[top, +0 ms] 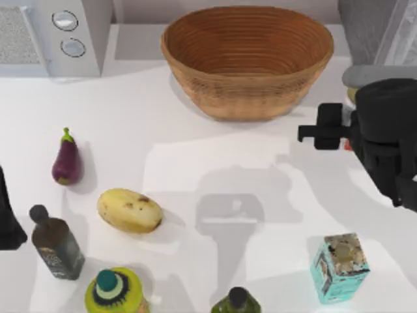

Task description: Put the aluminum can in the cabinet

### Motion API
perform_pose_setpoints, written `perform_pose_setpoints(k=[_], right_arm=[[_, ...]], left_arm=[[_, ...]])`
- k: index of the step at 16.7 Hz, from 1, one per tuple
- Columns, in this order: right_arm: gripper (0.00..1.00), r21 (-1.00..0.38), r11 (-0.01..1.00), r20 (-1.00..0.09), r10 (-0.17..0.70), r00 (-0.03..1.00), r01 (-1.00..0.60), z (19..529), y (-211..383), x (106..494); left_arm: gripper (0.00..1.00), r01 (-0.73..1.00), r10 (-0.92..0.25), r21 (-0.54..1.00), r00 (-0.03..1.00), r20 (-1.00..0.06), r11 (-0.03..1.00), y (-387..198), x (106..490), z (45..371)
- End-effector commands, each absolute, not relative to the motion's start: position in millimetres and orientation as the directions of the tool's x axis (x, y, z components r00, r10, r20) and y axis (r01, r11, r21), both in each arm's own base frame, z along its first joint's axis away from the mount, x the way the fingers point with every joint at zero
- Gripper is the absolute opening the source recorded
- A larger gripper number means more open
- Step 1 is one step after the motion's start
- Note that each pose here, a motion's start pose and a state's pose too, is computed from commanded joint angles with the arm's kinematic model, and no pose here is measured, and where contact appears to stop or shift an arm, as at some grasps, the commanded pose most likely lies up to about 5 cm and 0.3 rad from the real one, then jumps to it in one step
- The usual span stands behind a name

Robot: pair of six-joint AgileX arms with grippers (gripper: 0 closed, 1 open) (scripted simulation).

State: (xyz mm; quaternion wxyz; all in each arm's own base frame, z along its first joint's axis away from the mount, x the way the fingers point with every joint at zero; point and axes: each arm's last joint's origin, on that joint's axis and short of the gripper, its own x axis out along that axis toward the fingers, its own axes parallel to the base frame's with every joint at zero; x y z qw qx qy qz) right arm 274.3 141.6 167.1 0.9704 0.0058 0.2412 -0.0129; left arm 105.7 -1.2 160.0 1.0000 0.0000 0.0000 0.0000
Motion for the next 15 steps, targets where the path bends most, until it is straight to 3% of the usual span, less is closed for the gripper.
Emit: perform_pose_setpoints(k=[6,15], right_arm=[[0.00,0.002,1.000,-0.474,-0.009,0.880,0.011,216,138,261],[0.00,0.010,1.000,-0.468,-0.009,0.884,0.016,220,123,253]], left_arm=[[1.00,0.000,0.000,0.000,1.000,0.000,1.000,-1,106,160],[1.00,0.000,0.000,0.000,1.000,0.000,1.000,-1,106,160]])
